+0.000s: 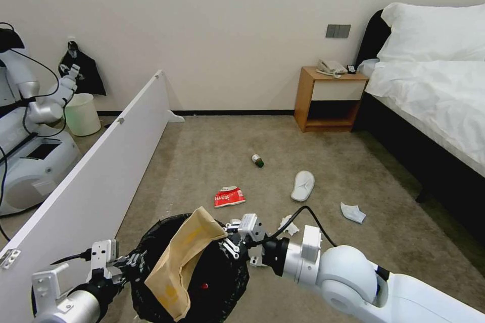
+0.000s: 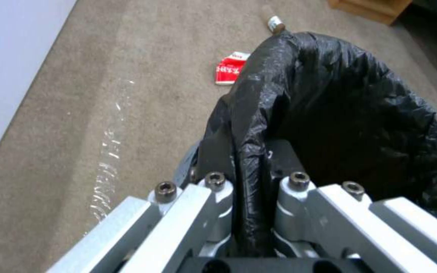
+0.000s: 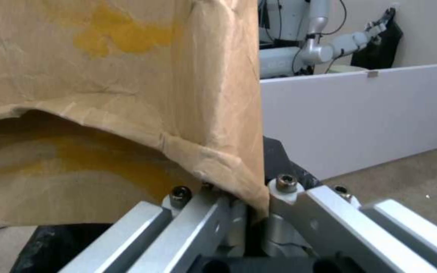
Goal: Pick up the trash bin, then pick up the garbage from the floor and place it into the trash bin.
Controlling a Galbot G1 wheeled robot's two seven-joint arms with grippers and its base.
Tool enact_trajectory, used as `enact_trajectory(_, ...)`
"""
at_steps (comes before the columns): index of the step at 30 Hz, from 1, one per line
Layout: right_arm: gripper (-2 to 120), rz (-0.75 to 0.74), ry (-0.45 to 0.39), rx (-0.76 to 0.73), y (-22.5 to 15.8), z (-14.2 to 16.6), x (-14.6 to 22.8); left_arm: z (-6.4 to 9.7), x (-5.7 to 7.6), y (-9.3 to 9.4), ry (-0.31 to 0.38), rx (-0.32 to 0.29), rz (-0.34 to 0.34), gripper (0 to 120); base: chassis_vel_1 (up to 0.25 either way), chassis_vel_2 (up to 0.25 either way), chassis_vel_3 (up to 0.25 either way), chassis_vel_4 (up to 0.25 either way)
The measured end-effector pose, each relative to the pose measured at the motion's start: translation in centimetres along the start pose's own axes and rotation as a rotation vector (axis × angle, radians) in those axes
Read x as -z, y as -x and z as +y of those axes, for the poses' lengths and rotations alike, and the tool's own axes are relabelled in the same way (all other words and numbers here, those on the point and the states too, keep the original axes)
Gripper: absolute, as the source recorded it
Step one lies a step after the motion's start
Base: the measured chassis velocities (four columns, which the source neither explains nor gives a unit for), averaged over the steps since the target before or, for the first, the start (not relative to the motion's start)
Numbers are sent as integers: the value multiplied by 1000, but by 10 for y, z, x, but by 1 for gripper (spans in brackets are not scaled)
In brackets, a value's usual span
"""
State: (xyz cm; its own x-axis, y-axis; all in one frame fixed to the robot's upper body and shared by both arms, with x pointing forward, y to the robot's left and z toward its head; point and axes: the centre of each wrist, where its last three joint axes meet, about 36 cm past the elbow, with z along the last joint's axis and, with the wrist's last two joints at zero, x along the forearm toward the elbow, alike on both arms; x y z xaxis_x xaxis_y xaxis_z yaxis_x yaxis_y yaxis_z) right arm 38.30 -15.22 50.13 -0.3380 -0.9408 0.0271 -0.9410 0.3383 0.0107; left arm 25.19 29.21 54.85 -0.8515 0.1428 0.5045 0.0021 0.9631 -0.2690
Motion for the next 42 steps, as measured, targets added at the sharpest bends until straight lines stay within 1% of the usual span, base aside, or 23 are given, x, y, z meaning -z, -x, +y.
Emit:
enact_trajectory(11, 0, 15, 5, -7, 4, -1, -10, 0, -1, 0, 0, 0, 5, 5, 0, 0, 0, 0)
enact_trajectory(20, 0, 54, -17, -34, -2, -5, -21, 0, -3, -1, -3, 2, 13, 5, 0, 0, 0, 0)
enact_trajectory(22, 0, 72, -32, -55, -5, -11, -27, 1, -3, -1, -3, 3, 14, 5, 0, 0, 0, 0)
enact_trajectory(35, 0, 81, -46, -67, -5, -13, -31, 0, -3, -1, -2, 2, 14, 5, 0, 0, 0, 0)
enact_trajectory(37, 2, 83, -48, -69, -5, -13, -32, 0, -3, -1, -1, 2, 15, 5, 0, 0, 0, 0)
enact_trajectory(39, 12, 84, -51, -70, -5, -13, -32, 0, -3, -1, -1, 2, 15, 5, 0, 0, 0, 0)
enact_trajectory(40, 16, 84, -52, -68, -5, -13, -31, 0, -3, -1, -1, 2, 15, 5, 0, 0, 0, 0)
enact_trajectory(41, 16, 84, -52, -68, -5, -13, -31, 0, -3, -1, -1, 2, 15, 5, 0, 0, 0, 0)
enact_trajectory(42, 20, 84, -54, -64, -5, -12, -31, 0, -3, -1, -1, 2, 15, 5, 0, 0, 0, 0)
